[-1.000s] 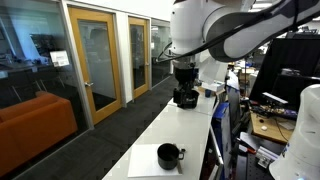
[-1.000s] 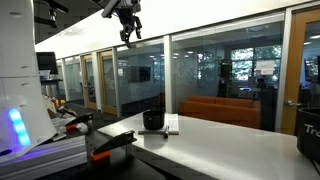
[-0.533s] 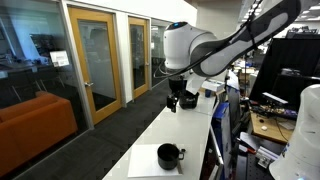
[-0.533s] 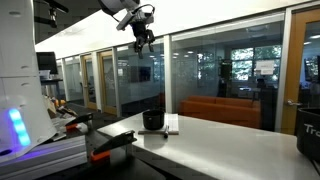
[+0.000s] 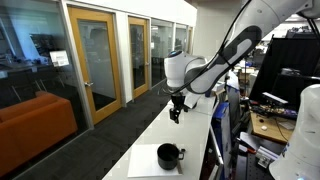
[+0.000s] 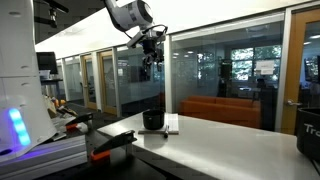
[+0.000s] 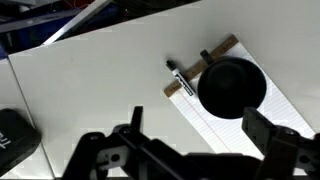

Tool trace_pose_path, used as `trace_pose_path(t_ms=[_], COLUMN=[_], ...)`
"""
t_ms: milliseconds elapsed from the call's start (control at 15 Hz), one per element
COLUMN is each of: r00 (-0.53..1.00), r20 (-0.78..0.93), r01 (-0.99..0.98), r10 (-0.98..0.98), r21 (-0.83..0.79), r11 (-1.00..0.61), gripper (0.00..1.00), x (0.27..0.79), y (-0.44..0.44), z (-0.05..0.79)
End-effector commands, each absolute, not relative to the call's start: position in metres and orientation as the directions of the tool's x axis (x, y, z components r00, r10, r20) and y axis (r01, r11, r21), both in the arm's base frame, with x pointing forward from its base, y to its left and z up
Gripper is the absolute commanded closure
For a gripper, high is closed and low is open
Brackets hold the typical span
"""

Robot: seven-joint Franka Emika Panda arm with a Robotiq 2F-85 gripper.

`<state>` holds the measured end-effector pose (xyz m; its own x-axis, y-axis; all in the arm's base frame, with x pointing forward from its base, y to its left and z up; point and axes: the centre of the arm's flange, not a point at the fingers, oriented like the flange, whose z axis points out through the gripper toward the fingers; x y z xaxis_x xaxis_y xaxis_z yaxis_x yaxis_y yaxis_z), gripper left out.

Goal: Pick up the marker and put it in the cup

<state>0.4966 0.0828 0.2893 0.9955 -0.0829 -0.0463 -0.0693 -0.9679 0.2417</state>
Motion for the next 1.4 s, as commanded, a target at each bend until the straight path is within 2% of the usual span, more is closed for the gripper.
trace_pose_path(t_ms=[0, 400, 1000, 1067, 1333], r00=[0.991, 0.967, 0.958, 0.968, 0.965], r20=[-0.067, -0.155, -0.286, -0.247, -0.264], r01=[-0.099, -0.154, 0.074, 0.029, 0.054], r10=[-0.118, -0.203, 0.0, -0.034, -0.013], r21=[0.24, 0.278, 0.249, 0.248, 0.246], r11=[-0.966, -0.948, -0.966, -0.968, -0.968], gripper=[0.0, 0.0, 0.0, 0.0, 0.0], x=[0.507, 0.51, 0.518, 0.51, 0.511], y=[0.058, 0.01, 0.0, 0.003, 0.002], z=[0.265, 0.216, 0.203, 0.201, 0.202])
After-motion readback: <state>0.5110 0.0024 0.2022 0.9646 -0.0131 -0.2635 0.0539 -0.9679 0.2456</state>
